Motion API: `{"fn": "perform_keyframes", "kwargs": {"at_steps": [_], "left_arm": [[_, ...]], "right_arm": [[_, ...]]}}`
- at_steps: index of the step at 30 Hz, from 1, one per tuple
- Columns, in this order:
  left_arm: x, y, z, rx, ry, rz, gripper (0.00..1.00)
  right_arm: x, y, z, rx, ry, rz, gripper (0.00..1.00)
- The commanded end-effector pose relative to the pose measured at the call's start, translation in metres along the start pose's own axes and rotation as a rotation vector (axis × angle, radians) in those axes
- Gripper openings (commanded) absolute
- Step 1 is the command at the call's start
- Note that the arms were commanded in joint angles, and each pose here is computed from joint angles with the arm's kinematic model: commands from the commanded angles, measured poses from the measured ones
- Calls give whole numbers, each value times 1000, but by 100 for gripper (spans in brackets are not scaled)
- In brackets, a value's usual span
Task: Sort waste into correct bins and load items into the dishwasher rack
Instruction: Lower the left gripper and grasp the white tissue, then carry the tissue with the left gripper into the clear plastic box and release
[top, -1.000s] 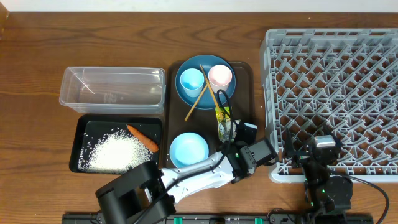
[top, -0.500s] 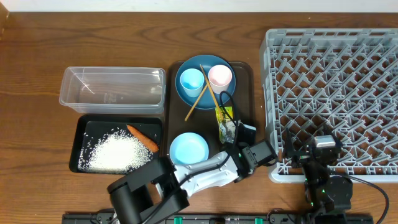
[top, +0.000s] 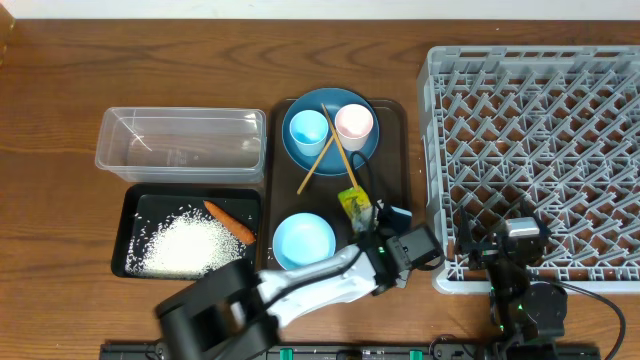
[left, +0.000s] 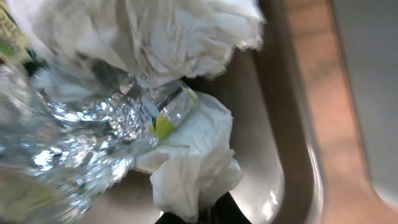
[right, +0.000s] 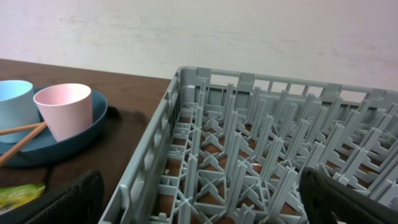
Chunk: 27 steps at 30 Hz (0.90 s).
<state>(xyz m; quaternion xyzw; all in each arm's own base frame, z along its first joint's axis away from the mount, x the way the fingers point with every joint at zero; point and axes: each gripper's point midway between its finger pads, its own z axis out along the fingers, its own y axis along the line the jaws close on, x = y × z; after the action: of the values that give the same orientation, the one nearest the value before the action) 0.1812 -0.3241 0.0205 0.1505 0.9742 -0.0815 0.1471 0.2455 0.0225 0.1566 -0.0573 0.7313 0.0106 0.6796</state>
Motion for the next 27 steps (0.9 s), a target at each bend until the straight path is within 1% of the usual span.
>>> {"fn": "perform_keyframes", "kwargs": {"at_steps": [1, 7, 11, 19, 27], "left_arm": [[-4, -9, -37, 94, -17, -19, 6], [-12, -4, -95, 166, -86, -52, 6], [-15, -2, -116, 199, -117, -56, 7], [-16, 0, -120, 200, -127, -61, 7], [-27, 20, -123, 182, -133, -94, 7]], "right_arm": [[1, 1, 0, -6, 1, -13, 99], [1, 1, 0, -6, 1, -13, 99], [1, 1, 0, -6, 1, -13, 99], [1, 1, 0, -6, 1, -13, 99], [1, 1, 0, -6, 1, -13, 99]]}}
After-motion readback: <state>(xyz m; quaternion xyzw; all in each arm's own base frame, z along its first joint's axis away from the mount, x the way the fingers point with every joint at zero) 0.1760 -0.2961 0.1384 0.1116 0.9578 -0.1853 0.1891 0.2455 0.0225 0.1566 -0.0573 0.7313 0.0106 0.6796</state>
